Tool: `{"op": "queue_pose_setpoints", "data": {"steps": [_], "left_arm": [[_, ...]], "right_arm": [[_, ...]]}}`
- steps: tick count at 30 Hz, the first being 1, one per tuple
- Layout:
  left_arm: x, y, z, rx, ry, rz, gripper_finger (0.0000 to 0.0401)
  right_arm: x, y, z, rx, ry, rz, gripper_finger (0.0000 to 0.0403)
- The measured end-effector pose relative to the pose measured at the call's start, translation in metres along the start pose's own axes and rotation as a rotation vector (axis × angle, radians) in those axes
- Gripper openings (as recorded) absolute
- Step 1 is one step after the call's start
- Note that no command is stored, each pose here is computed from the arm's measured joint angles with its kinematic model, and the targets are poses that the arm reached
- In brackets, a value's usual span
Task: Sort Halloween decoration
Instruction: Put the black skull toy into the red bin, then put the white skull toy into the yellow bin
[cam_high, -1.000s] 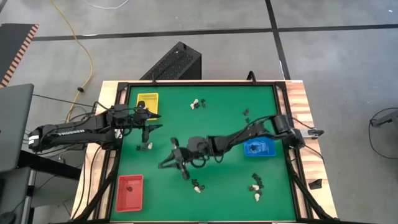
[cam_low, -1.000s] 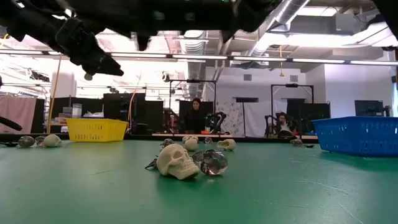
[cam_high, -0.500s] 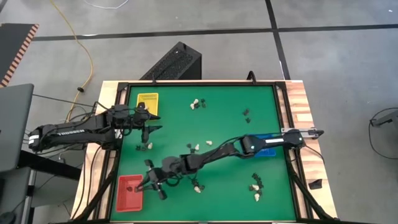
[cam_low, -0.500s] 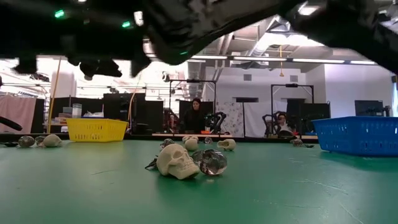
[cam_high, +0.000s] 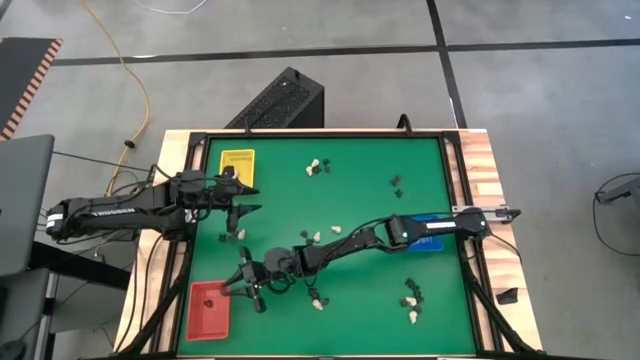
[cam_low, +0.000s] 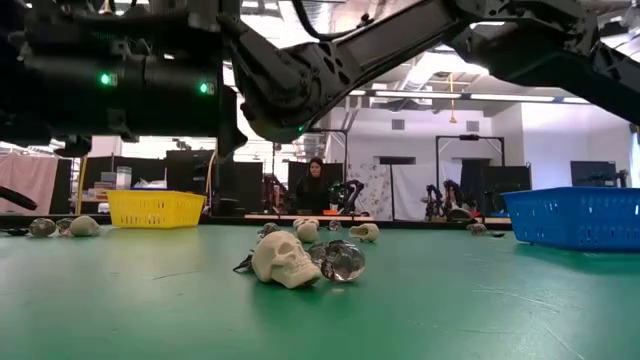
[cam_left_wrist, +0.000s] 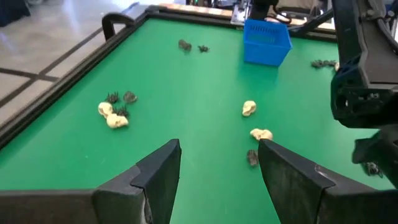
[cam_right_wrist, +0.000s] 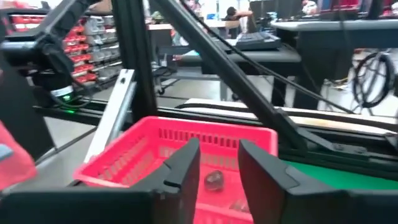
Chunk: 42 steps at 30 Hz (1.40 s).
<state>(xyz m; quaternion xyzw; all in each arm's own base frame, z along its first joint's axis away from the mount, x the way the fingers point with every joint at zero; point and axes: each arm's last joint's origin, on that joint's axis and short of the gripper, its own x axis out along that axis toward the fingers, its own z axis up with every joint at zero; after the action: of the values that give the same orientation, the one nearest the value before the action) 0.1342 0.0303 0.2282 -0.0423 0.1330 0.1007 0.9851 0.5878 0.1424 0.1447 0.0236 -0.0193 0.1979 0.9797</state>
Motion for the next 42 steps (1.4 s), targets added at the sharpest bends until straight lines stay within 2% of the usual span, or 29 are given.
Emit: {"op": "queue_pose_setpoints", "data": {"steps": [6, 8, 11, 17, 21, 23, 27, 30, 33, 36, 39, 42], "left_arm": [[0.0, 0.001, 0.003, 0.015, -0.029, 0.02, 0.0206], [0.0, 0.0, 0.003, 0.016, -0.034, 0.017, 0.0206], [0.0, 0.0, 0.004, 0.015, -0.038, 0.003, 0.0206], [0.001, -0.001, 0.003, -0.001, -0.031, -0.031, 0.0206], [0.005, -0.004, 0.001, -0.033, -0.002, -0.073, 0.0206], [0.008, -0.007, -0.001, -0.036, 0.024, -0.099, 0.0206], [0.019, -0.015, -0.007, -0.028, 0.082, -0.139, 0.0206], [0.03, -0.022, -0.012, -0.006, 0.125, -0.176, 0.0206], [0.04, -0.028, -0.02, 0.027, 0.186, -0.19, 0.0206], [0.047, -0.029, -0.026, 0.036, 0.254, -0.137, 0.0206], [0.049, -0.028, -0.019, -0.024, 0.362, -0.059, 0.0206], [0.046, -0.027, -0.009, -0.102, 0.535, 0.051, 0.0206]], "right_arm": [[0.001, 0.009, -0.004, -0.009, 0.036, 0.027, 0.0198], [0.001, 0.009, 0.002, -0.008, 0.054, 0.026, 0.0212], [-0.003, 0.008, 0.021, 0.005, 0.161, 0.019, 0.0224], [-0.033, 0.02, 0.065, 0.055, 0.59, 0.026, 0.0226], [-0.064, 0.038, 0.09, 0.015, 0.863, 0.031, 0.0217], [-0.083, 0.044, 0.104, -0.028, 1.007, -0.02, 0.0211], [-0.129, 0.039, 0.124, -0.072, 1.331, -0.196, 0.0197], [-0.153, 0.036, 0.131, -0.066, 1.464, -0.29, 0.0185], [-0.182, 0.04, 0.14, -0.083, 1.511, -0.338, 0.0175], [-0.22, 0.041, 0.138, -0.116, 1.493, -0.404, 0.0165], [-0.26, 0.034, 0.131, -0.121, 1.364, -0.522, 0.0157], [-0.296, 0.028, 0.129, -0.094, 1.121, -0.603, 0.0151]]}}
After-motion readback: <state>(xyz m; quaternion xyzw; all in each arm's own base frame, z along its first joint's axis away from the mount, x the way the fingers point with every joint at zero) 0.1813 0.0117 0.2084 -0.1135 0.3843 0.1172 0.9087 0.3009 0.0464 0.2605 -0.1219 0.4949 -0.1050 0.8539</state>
